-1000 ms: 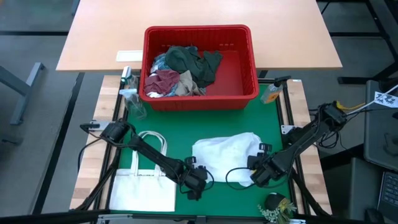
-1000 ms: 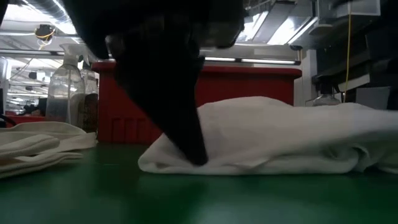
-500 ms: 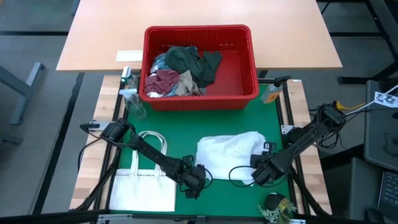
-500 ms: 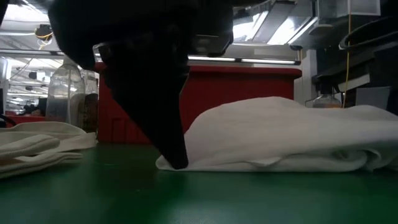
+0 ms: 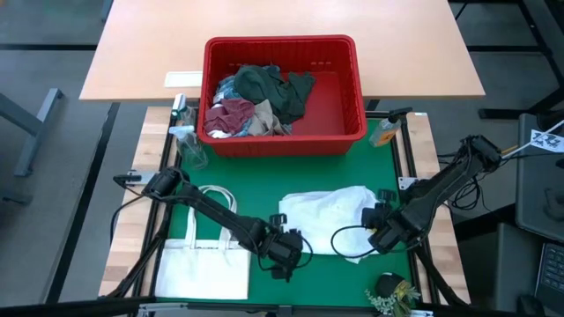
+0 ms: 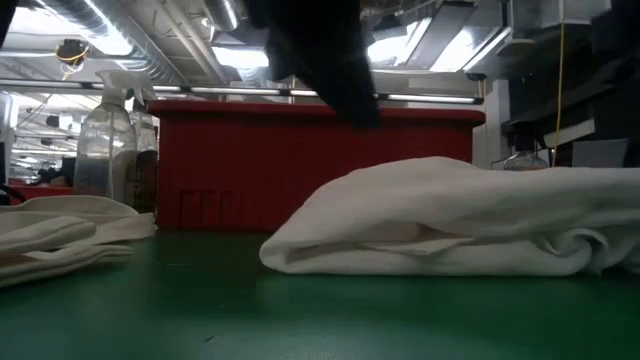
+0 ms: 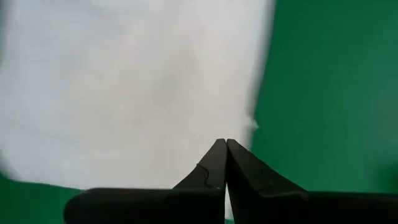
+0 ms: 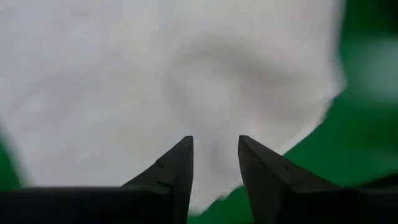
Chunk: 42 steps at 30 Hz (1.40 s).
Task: Fold Laundry from Bin
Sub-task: Fold the white polo shirt
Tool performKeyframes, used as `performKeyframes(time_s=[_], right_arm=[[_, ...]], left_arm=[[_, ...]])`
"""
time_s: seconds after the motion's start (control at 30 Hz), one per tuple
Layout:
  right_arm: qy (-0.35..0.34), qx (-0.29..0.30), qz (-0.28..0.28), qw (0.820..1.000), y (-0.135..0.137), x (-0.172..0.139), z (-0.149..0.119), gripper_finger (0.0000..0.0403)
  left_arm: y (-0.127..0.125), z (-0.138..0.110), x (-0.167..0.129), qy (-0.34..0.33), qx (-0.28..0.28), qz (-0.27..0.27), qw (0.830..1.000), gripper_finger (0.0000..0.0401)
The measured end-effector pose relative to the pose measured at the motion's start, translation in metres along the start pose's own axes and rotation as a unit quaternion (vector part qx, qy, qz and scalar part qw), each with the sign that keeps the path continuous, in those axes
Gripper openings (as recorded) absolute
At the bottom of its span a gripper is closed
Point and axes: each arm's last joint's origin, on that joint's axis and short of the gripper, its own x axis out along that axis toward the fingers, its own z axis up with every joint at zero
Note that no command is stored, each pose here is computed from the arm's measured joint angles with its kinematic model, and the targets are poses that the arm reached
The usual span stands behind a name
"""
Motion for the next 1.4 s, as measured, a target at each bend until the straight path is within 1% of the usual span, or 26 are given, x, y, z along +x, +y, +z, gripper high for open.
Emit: performKeyframes(time_s=[0.1, 0.23, 0.33, 0.47, 0.53, 0.67, 0.8, 0.97, 1.13, 1.27, 1.4], right_arm=[[-0.045, 0.0, -0.038, 0.998, -0.002, 0.0, 0.003, 0.0129], [-0.055, 0.001, -0.045, 0.997, -0.003, -0.001, 0.003, 0.0129], [-0.061, 0.005, -0.043, 0.997, -0.002, 0.004, 0.003, 0.0129], [-0.065, 0.008, -0.038, 0.997, 0.0, 0.027, -0.005, 0.0129], [-0.053, 0.012, -0.038, 0.998, -0.001, 0.039, -0.012, 0.0129], [-0.002, 0.034, -0.028, 0.999, -0.005, 0.056, -0.025, 0.0129], [0.06, 0.034, -0.007, 0.998, -0.007, 0.064, -0.034, 0.0129], [0.079, 0.032, -0.001, 0.996, -0.007, 0.061, -0.035, 0.0129], [0.096, 0.026, -0.019, 0.995, -0.009, 0.046, -0.031, 0.0129], [0.1, 0.018, -0.028, 0.994, -0.01, 0.029, -0.025, 0.0129], [0.075, 0.005, -0.041, 0.996, -0.01, 0.013, -0.017, 0.0129]], left_arm=[[0.017, 0.012, 0.002, -0.011, 0.004, 0.023, 1.0, 0.0], [0.041, 0.021, 0.011, -0.002, 0.0, 0.038, 0.999, 0.0], [0.059, 0.019, 0.023, 0.013, -0.013, 0.053, 0.998, 0.0], [0.075, 0.014, 0.036, 0.038, -0.028, 0.051, 0.998, 0.0], [0.081, 0.008, 0.043, 0.051, -0.03, 0.054, 0.997, 0.0], [0.086, -0.006, 0.053, 0.076, -0.029, 0.062, 0.995, 0.0], [0.088, -0.015, 0.058, 0.091, -0.037, 0.07, 0.993, 0.0], [0.087, -0.015, 0.057, 0.095, -0.035, 0.071, 0.992, 0.0], [0.084, -0.008, 0.05, 0.094, -0.035, 0.052, 0.994, 0.0], [0.081, 0.008, 0.038, 0.078, -0.035, 0.042, 0.995, 0.0], [0.081, 0.021, 0.024, 0.068, -0.02, 0.039, 0.997, 0.0]])
